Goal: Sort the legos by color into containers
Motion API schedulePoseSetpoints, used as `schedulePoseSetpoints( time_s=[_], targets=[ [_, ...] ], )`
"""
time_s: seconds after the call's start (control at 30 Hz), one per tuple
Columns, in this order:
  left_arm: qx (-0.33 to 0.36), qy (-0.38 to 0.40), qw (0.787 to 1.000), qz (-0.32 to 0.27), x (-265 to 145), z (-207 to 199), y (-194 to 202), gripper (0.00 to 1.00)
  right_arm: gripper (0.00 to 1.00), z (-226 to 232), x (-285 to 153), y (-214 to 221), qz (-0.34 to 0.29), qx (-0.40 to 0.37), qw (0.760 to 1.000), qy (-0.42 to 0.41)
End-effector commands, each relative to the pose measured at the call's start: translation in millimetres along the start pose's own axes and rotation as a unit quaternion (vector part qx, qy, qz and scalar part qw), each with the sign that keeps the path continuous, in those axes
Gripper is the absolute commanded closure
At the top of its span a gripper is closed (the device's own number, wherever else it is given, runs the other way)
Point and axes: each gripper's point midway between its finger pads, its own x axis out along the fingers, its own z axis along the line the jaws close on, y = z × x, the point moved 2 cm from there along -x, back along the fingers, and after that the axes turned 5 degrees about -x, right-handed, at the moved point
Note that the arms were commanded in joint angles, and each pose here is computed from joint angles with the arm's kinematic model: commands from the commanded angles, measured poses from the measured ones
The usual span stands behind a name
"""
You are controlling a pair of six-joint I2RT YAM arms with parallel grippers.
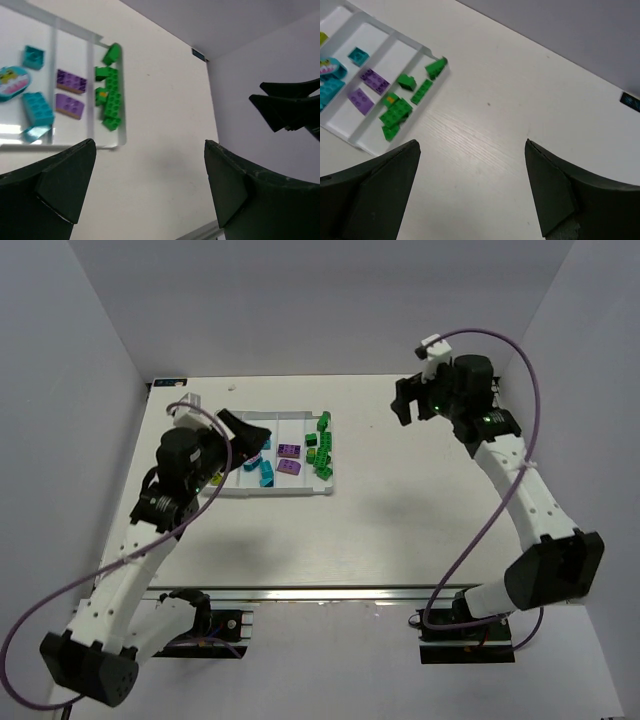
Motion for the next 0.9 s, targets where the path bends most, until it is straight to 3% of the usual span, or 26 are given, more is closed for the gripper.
schedulePoseSetpoints(
  time_s=[0.0, 0.13, 0.4, 0.87],
  targets=[
    [0.034, 0.097, 0.994, 0.043, 12, -45, -1, 0.02, 0.11, 3, -32, 21, 0.012, -0.025, 1.0, -0.01],
    [0.041, 0.12, 0.989, 0.072, 27, -55, 4, 0.02, 0.11, 5, -60, 37, 0.024, -0.02, 0.999, 0.024],
    [0.024, 0.143, 0.984, 0.102, 29, -51, 26, 0.02, 0.11, -9, -91, 66, 0.079, 0.079, 0.984, 0.137],
    [0.015, 0.139, 0.986, 0.091, 4, -40, 32, 0.02, 0.11, -16, -97, 65, 0.078, 0.114, 0.975, 0.172]
  ],
)
